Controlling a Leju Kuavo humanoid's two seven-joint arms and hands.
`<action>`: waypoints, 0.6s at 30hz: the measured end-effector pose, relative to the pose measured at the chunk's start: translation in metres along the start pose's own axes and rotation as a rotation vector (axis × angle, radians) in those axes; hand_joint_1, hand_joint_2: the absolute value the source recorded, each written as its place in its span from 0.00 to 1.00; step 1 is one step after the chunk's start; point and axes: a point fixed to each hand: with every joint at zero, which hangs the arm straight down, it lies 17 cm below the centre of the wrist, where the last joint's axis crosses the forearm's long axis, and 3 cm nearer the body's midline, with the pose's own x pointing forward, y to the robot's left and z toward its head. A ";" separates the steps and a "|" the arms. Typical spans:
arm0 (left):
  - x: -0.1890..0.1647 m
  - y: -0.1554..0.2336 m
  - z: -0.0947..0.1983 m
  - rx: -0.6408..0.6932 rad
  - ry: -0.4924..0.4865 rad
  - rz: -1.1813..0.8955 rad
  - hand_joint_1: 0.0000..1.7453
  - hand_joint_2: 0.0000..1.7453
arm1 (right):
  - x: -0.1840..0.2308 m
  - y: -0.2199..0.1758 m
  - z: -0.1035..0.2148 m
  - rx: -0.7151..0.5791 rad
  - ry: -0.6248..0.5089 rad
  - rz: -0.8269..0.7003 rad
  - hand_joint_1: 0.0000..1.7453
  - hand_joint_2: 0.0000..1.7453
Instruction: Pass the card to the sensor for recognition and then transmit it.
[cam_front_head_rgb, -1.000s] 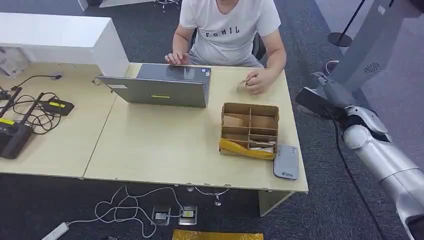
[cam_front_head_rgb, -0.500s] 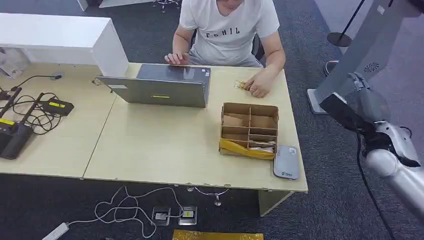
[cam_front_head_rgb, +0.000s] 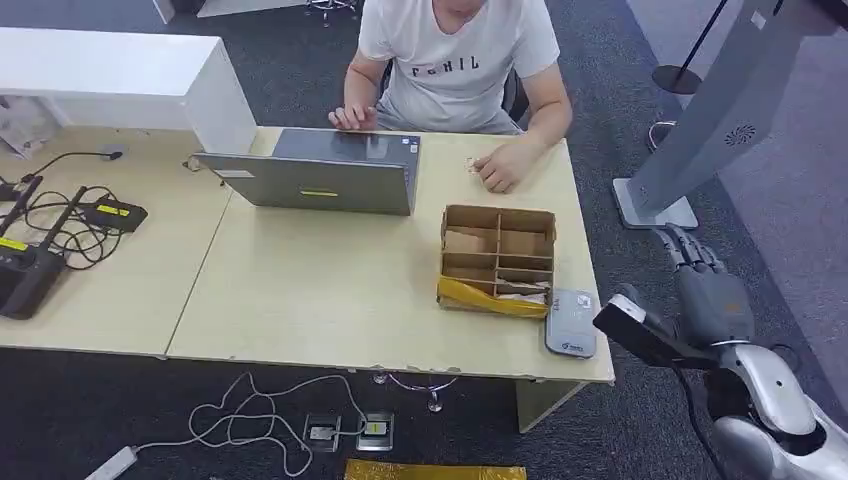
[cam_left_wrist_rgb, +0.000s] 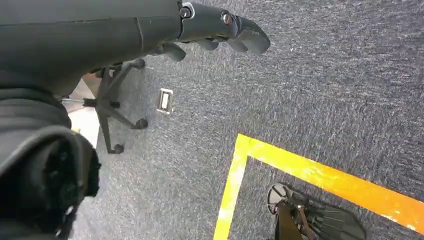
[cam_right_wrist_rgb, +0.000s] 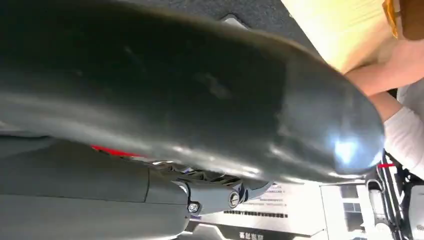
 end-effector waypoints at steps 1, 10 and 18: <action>0.000 0.000 0.000 0.000 0.000 0.000 0.00 0.00 | 0.002 -0.001 0.000 -0.001 -0.002 -0.005 0.00 0.00; 0.003 -0.005 0.001 -0.005 -0.005 0.013 0.00 0.00 | 0.030 0.011 -0.002 0.036 -0.047 0.035 0.00 0.00; 0.003 -0.011 0.003 -0.014 -0.007 0.017 0.00 0.00 | 0.063 0.022 -0.007 0.020 -0.070 0.000 0.00 1.00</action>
